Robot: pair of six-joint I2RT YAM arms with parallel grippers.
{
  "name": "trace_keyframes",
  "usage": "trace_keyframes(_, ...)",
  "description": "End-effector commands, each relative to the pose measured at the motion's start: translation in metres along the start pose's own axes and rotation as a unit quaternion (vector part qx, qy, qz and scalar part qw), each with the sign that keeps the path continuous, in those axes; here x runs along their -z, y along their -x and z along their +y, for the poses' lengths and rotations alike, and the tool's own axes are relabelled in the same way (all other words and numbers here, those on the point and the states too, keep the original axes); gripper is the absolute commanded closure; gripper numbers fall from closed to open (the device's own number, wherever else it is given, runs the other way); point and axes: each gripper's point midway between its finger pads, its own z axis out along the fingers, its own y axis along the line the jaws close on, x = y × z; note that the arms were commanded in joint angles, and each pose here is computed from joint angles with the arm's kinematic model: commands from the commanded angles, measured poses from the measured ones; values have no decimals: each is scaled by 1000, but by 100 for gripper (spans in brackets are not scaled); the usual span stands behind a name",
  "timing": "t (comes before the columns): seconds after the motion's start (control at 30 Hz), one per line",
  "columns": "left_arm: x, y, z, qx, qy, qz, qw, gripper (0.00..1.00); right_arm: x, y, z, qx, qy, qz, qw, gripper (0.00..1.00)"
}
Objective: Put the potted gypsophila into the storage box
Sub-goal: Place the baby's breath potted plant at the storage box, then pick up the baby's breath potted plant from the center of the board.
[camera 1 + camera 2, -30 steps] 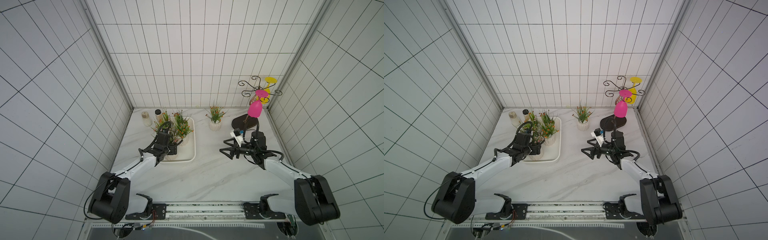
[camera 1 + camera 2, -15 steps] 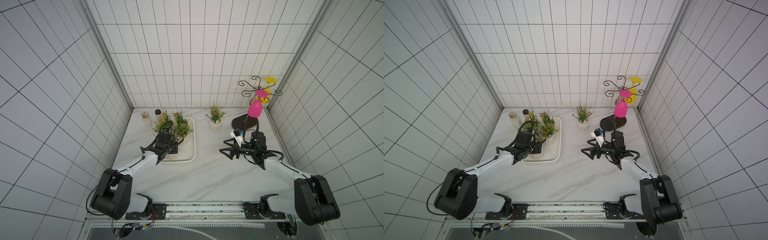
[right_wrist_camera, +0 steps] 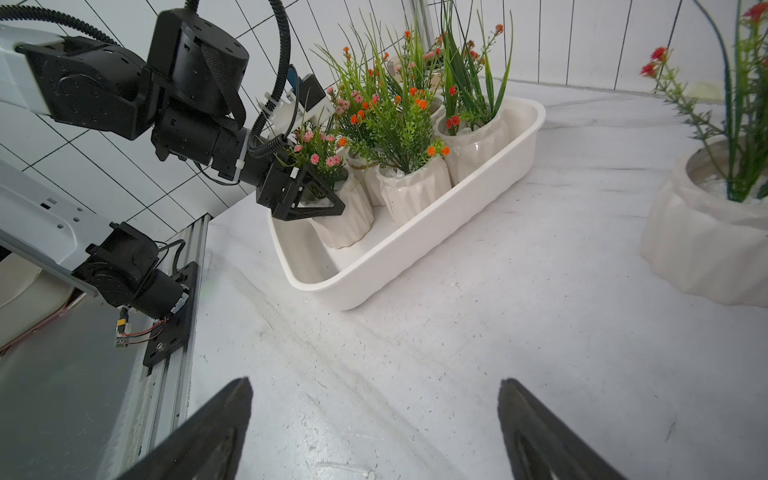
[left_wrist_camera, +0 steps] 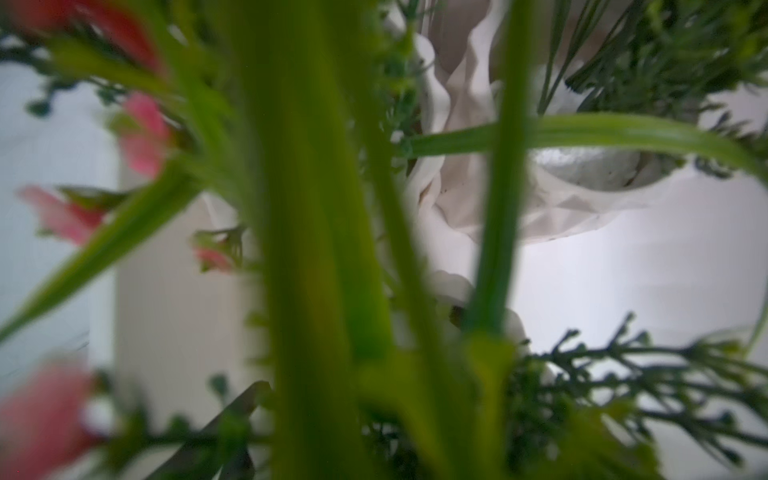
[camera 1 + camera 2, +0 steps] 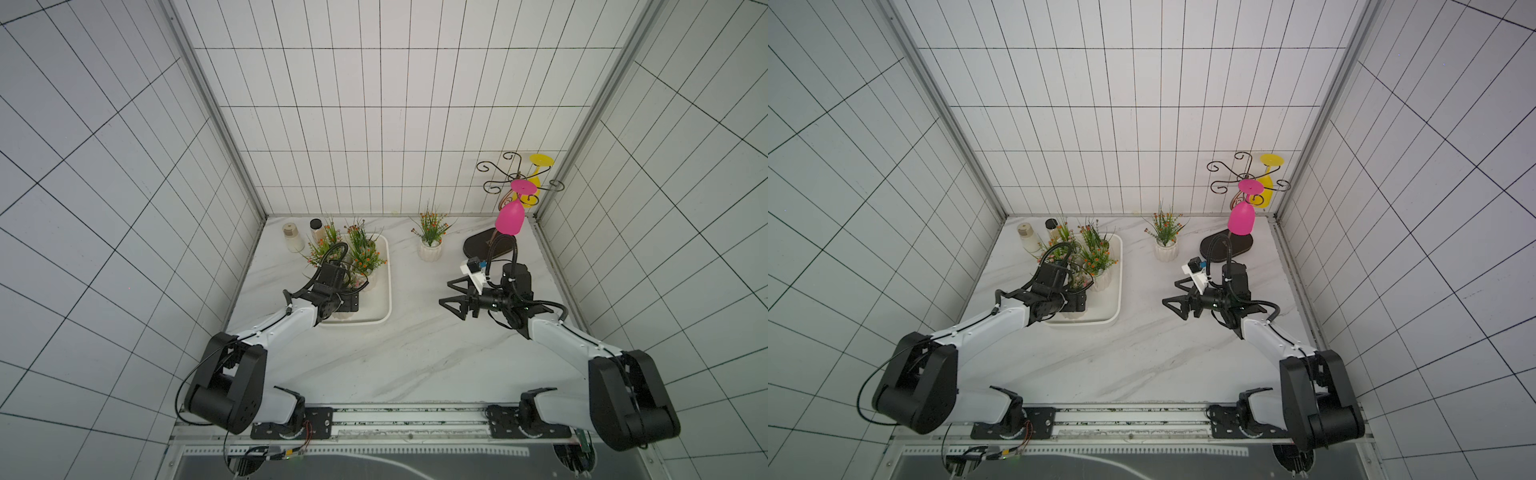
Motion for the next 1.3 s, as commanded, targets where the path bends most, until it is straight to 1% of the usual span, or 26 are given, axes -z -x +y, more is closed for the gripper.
trace_keyframes(0.0,15,9,-9,4,-18,-11,1000,3,2,-15,1,-3,4,10,1000,6)
trace_keyframes(0.4,73,34,-14,0,-39,-54,998,3,3,-12,2,-3,3,6,1000,5)
trace_keyframes(0.5,92,42,-16,-3,-48,-73,996,3,3,-11,1,-2,0,2,1000,5)
trace_keyframes(0.6,116,55,-17,-5,-61,-108,992,3,2,-10,-4,-7,-12,0,1000,4)
trace_keyframes(0.73,151,75,-22,-18,-90,-182,979,3,-2,-6,-14,-20,-26,1,999,3)
trace_keyframes(0.87,172,84,-19,-28,-111,-219,969,3,-3,0,-33,-22,-77,3,997,1)
trace_keyframes(1.03,175,90,-16,-28,-140,-222,965,3,6,14,-55,-12,-153,-5,988,1)
trace_keyframes(1.17,180,93,-21,-37,-180,-234,955,3,13,22,-78,-9,-219,-9,976,1)
trace_keyframes(1.27,182,94,-27,-40,-204,-237,949,3,16,27,-93,-1,-253,-7,968,1)
